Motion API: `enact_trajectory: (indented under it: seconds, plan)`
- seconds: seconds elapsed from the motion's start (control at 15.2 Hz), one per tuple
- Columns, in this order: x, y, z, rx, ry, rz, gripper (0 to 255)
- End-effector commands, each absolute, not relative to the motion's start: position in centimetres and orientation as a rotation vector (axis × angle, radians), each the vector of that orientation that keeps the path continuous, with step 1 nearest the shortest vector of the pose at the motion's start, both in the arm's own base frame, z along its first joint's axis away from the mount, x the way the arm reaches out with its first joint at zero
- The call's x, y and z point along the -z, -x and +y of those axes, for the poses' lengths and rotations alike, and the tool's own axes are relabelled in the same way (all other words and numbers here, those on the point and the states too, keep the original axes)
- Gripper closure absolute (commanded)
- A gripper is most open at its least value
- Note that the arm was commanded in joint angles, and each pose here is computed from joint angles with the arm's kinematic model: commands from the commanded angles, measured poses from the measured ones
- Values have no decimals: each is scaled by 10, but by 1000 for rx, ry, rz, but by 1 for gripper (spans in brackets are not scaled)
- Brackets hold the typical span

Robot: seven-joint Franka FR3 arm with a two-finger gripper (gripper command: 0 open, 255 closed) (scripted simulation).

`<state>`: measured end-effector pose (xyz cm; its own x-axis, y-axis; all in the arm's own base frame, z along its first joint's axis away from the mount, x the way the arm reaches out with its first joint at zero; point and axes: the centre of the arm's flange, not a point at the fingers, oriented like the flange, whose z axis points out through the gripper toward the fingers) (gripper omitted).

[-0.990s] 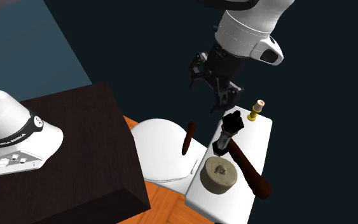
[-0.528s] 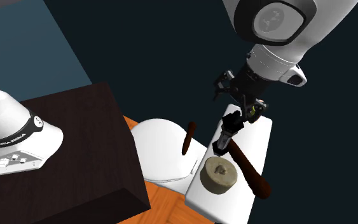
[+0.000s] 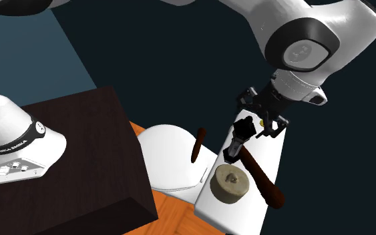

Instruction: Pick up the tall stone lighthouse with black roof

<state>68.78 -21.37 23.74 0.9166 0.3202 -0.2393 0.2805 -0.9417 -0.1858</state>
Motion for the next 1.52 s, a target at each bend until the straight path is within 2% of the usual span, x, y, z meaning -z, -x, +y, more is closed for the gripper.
enact_trajectory:
  seconds: [0.0, 0.26, 0.33, 0.92, 1.45]
  plan:
    - [-227, -689, -214, -402, 2930, -462, 0]
    - [-213, -689, -214, -402, 2930, -462, 0]
    - [-213, -688, -214, -402, 2930, -462, 255]
    - [-213, -689, -214, -402, 2930, -462, 255]
    - [-256, -689, -214, -402, 2930, -462, 255]
